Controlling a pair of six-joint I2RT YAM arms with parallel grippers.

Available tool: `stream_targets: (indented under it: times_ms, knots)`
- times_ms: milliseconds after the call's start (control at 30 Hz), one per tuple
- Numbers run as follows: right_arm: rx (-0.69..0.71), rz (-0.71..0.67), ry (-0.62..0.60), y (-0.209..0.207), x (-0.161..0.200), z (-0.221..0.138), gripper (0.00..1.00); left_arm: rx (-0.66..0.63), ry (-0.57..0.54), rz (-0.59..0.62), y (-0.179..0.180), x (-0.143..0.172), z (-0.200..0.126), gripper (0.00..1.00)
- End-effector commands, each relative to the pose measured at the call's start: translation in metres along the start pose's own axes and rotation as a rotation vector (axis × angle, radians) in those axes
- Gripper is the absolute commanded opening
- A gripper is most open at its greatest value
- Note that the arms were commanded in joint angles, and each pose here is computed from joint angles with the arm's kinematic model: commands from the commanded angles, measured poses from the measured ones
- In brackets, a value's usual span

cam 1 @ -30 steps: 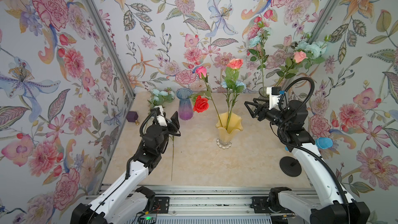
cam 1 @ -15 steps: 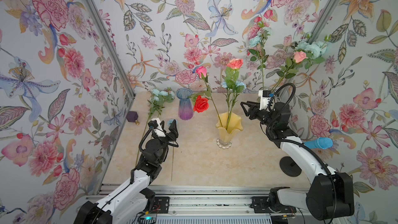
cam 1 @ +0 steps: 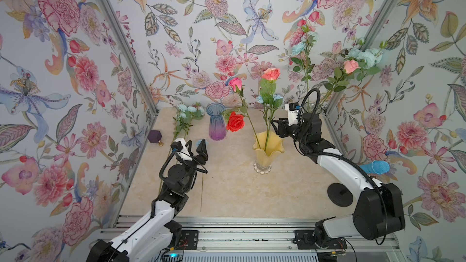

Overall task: Pick out blue flowers from the vase
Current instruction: Place the flower at the center of the board.

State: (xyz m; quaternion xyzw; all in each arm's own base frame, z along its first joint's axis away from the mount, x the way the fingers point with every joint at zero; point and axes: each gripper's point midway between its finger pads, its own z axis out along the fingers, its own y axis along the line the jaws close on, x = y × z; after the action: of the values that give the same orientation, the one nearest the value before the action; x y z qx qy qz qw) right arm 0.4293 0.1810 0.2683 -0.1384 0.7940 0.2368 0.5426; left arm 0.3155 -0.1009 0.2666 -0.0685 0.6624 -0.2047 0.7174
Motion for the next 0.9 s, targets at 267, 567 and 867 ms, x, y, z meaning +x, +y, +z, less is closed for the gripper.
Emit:
stream_targets:
  times_ms: [267,567,867]
  knots:
    - [0.045,-0.084,0.056,0.002,0.002,-0.002,0.55,-0.007,-0.023,-0.023,0.002,-0.002,0.000,0.70]
    - [-0.045,-0.099,0.074,0.026,0.018,-0.020,0.60,0.000,-0.018,-0.025,0.001,0.000,0.001,0.70]
    - [-0.062,-0.102,0.071,0.030,0.015,-0.021,0.63,0.003,-0.017,-0.026,-0.001,0.001,0.002,0.70]
